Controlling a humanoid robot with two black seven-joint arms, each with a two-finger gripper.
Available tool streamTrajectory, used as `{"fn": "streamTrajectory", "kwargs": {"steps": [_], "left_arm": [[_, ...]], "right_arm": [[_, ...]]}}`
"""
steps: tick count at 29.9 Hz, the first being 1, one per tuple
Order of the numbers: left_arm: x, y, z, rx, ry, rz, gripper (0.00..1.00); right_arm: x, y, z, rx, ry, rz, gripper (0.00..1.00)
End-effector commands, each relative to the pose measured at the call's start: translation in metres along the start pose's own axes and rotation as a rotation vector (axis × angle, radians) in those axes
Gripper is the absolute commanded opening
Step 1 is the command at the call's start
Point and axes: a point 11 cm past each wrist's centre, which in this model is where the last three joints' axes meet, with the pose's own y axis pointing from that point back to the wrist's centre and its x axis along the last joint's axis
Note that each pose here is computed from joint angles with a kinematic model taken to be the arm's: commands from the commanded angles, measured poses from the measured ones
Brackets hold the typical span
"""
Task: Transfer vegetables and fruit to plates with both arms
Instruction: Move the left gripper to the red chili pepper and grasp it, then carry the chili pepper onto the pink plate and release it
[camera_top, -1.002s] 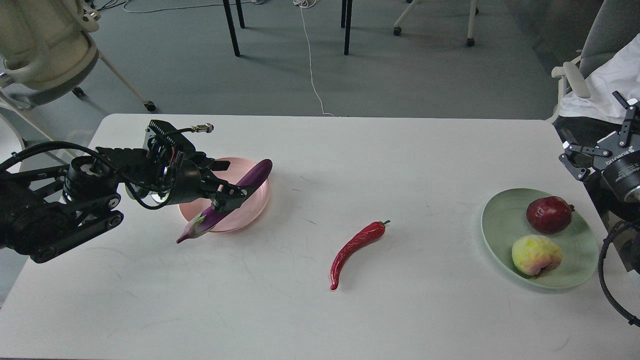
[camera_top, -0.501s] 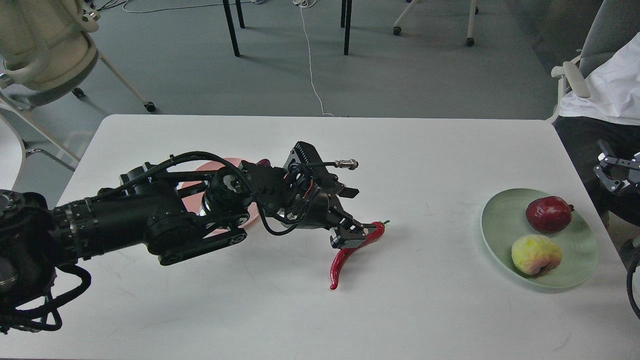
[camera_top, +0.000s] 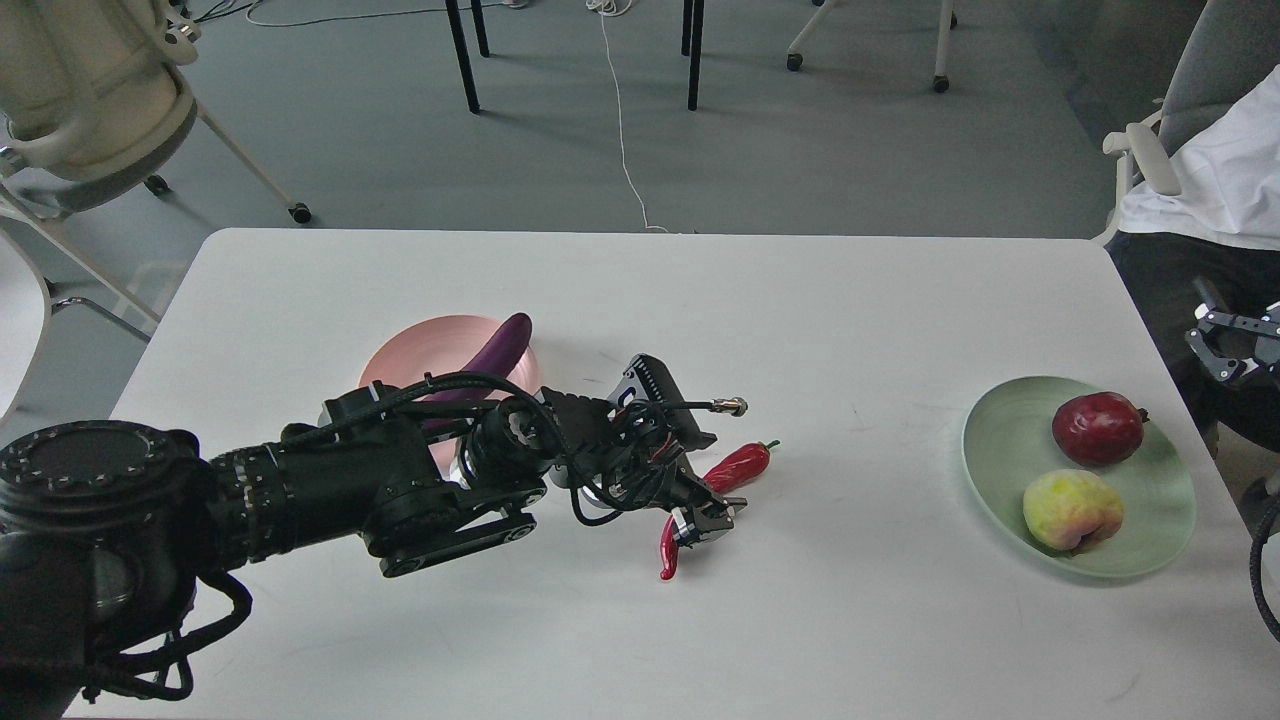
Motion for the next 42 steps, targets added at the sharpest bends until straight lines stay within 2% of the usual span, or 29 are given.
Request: {"fn": "streamTrajectory", "kwargs": {"steps": [1, 5, 7, 12, 18, 23, 28, 34, 39, 42], "left_arm": [[-0.003, 0.0, -0.001, 0.005, -0.019, -0.006, 0.4], [0.001, 0.002, -0.005, 0.014, -0.022, 0.002, 0.16], [0.003, 0.005, -0.009, 0.025, -0.012, 0.014, 0.11], [0.02, 0.027, -0.031, 0.071, 0.026, 0.094, 0.11], [0.021, 0.093, -0.08, 0.167, 0.019, 0.099, 0.13], [-0.02, 0.157, -0.133, 0.317, 0.053, 0.036, 0.13], [-0.055, 0.201, -0.16, 0.38, 0.097, -0.016, 0.13], [-0.087, 0.221, -0.193, 0.461, 0.162, -0.065, 0.13], [-0.109, 0.21, -0.19, 0.46, 0.188, -0.067, 0.16], [-0.111, 0.192, -0.18, 0.427, 0.196, -0.065, 0.23]], "right_arm": [[0.0, 0.0, 0.0, 0.0, 0.0, 0.0, 0.99], [0.0, 0.0, 0.0, 0.0, 0.0, 0.0, 0.99], [0.0, 0.0, 0.0, 0.002, 0.0, 0.001, 0.99], [0.0, 0.0, -0.002, 0.007, -0.001, 0.001, 0.99], [-0.001, -0.002, -0.005, 0.017, -0.004, 0.0, 0.99], [0.0, -0.001, -0.004, 0.016, -0.004, 0.001, 0.99], [0.0, -0.001, -0.003, 0.013, -0.005, 0.001, 0.99], [-0.005, -0.004, 0.002, 0.013, -0.017, -0.009, 0.99], [-0.005, -0.005, 0.0, 0.015, -0.016, -0.011, 0.99], [-0.005, -0.005, -0.001, 0.016, -0.014, -0.011, 0.99]]}}
